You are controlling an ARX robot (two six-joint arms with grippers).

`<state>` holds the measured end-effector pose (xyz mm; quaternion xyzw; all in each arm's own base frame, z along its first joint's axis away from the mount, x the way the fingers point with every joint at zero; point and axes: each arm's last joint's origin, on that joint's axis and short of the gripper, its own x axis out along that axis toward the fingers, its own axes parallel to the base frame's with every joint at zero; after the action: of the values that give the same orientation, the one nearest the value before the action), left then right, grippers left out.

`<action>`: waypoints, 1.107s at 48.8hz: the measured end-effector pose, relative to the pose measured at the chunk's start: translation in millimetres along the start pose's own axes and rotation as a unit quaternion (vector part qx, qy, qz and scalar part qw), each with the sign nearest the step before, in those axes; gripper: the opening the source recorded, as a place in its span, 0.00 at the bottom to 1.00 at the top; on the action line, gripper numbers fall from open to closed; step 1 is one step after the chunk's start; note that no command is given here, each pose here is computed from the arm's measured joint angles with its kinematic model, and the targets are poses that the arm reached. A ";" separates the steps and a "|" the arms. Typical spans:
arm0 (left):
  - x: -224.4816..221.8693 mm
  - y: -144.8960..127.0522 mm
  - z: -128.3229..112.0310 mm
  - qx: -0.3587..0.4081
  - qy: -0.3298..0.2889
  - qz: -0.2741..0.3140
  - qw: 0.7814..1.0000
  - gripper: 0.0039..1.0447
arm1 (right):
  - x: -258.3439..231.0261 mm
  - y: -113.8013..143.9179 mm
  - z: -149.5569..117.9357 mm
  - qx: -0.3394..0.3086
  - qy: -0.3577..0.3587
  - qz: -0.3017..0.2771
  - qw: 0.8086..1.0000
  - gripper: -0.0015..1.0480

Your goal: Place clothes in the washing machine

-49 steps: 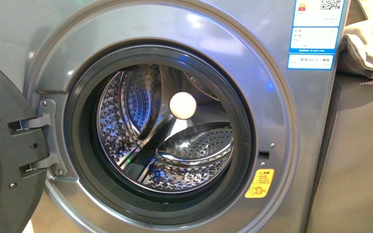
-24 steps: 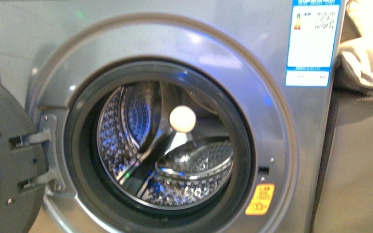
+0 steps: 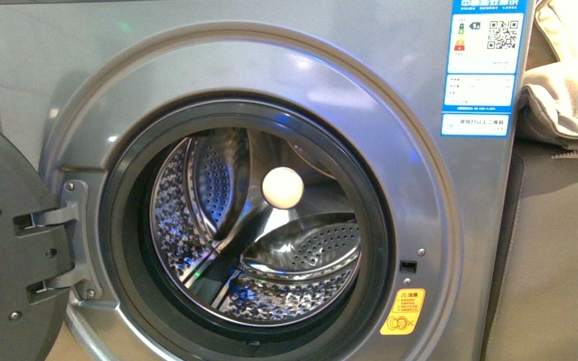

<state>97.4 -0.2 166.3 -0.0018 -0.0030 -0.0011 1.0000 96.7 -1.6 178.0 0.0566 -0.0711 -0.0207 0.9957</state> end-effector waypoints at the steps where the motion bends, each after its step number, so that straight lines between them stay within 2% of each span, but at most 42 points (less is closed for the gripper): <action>1: 0.0 0.0 0.0 0.000 0.000 0.000 1.000 0.94 | 0.0 -0.2 0.0 0.001 0.000 0.000 1.000 0.93; 10: 0.0 0.0 0.0 0.000 0.000 0.000 1.000 0.94 | 3.2 -5.8 4.5 0.002 0.002 0.012 1.000 0.93; 26: 0.0 0.0 0.0 0.000 0.000 0.000 1.000 0.94 | 20.4 -24.8 65.7 -0.022 -0.050 0.036 0.998 0.93; 36: 0.0 0.0 0.0 0.000 0.000 0.000 1.000 0.94 | 35.0 -33.5 85.4 -0.029 -0.059 0.040 0.997 0.93; 48: 0.0 0.0 0.0 0.000 0.000 0.000 1.000 0.94 | 60.8 -54.4 110.9 -0.030 -0.055 0.023 0.998 0.93; 54: 0.0 0.0 0.0 0.000 0.000 0.000 1.000 0.94 | 76.4 -73.1 123.1 -0.012 -0.024 0.002 1.000 0.93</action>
<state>97.4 -0.2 166.3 -0.0018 -0.0030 -0.0011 1.0000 152.2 -91.4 301.3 0.0441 -0.0947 -0.0205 0.9943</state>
